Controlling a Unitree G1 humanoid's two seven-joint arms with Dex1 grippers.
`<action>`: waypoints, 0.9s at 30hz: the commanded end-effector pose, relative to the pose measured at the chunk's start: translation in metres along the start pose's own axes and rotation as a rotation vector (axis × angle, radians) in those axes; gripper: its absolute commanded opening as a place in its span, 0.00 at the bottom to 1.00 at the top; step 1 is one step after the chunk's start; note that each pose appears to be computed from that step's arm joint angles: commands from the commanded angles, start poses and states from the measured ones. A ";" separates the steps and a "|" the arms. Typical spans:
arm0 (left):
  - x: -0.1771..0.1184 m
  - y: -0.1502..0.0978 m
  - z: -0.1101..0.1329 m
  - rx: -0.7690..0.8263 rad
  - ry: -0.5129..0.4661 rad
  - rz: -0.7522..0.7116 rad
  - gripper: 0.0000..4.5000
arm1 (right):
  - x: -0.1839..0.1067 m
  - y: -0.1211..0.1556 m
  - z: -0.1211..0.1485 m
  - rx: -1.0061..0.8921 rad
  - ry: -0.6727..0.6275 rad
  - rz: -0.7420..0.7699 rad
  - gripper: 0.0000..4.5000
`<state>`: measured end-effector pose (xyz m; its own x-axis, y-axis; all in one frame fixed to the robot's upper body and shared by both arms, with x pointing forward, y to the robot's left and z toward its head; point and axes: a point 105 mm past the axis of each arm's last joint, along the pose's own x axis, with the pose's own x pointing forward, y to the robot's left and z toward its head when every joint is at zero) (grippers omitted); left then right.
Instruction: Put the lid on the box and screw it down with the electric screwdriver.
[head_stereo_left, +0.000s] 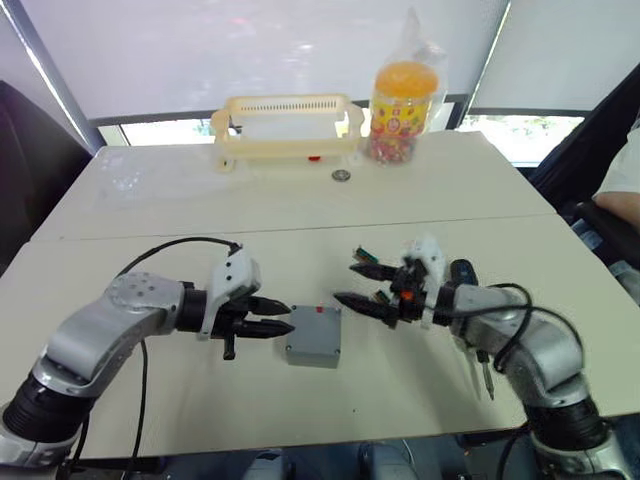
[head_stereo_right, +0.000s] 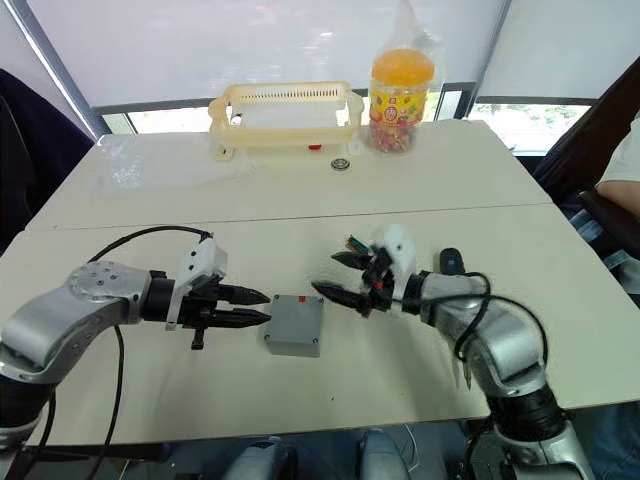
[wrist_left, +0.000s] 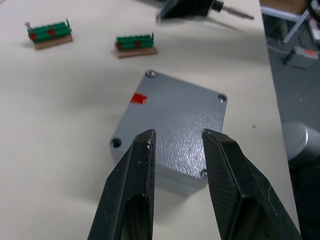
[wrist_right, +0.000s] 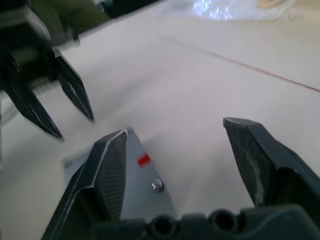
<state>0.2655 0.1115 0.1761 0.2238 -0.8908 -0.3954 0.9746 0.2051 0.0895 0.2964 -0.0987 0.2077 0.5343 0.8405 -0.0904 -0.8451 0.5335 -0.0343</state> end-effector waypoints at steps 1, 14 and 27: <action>0.000 -0.004 0.021 0.071 -0.036 -0.052 0.32 | -0.034 -0.011 0.032 0.049 0.028 -0.073 0.77; 0.024 -0.032 0.046 0.311 -0.054 -0.292 0.32 | -0.167 -0.046 -0.005 0.525 0.772 -0.446 0.99; 0.034 -0.042 0.041 0.260 -0.107 -0.217 0.32 | -0.154 -0.057 -0.061 0.777 0.919 -0.502 0.99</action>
<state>0.2370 0.0559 0.1857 -0.0194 -0.9374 -0.3478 0.9739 -0.0964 0.2056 0.2585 -0.2634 0.1561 0.2977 0.3338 -0.8944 -0.1649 0.9408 0.2962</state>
